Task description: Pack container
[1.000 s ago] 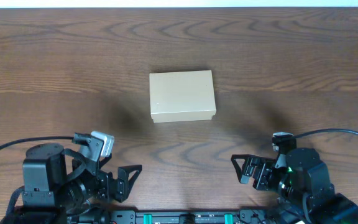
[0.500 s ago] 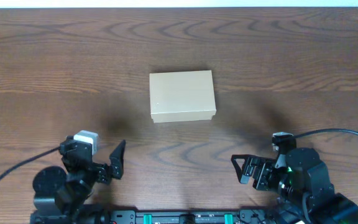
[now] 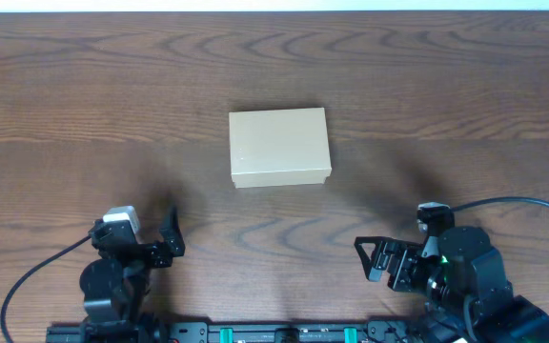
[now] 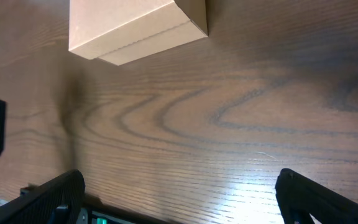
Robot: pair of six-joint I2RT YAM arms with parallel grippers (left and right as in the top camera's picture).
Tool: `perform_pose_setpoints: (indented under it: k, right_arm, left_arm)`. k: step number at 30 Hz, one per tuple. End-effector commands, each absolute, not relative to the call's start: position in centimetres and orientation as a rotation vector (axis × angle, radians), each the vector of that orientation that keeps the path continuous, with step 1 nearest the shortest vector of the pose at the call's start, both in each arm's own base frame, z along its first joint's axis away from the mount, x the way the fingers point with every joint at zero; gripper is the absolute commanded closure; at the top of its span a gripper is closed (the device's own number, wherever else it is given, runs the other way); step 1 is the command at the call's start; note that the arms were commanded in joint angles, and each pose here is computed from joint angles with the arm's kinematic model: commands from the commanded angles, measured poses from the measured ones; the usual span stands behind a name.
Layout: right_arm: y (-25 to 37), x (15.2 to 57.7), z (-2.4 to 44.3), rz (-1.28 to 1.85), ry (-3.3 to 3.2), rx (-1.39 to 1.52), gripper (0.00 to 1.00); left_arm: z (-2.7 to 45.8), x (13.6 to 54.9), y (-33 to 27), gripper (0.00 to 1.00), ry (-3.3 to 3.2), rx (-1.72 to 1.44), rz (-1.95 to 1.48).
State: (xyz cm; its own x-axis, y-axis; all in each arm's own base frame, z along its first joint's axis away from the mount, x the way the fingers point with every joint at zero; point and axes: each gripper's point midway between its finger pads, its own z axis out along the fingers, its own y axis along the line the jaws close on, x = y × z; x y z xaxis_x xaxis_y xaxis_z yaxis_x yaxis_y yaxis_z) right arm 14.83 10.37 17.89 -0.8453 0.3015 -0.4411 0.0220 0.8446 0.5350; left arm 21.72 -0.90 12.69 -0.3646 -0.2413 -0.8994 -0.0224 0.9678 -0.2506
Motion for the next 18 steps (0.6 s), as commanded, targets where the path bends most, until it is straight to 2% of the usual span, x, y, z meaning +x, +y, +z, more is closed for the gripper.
perform_pose_setpoints:
  k: [1, 18]
  right_arm:
    - [10.52, 14.68, 17.77, 0.724, 2.504, 0.238, 0.01]
    - [10.52, 14.68, 17.77, 0.724, 2.504, 0.238, 0.01]
  left_arm:
    - [11.06, 21.96, -0.45, 0.05, 1.95, -0.219, -0.214]
    - [11.14, 22.04, -0.31, 0.05, 1.944, -0.214, -0.2]
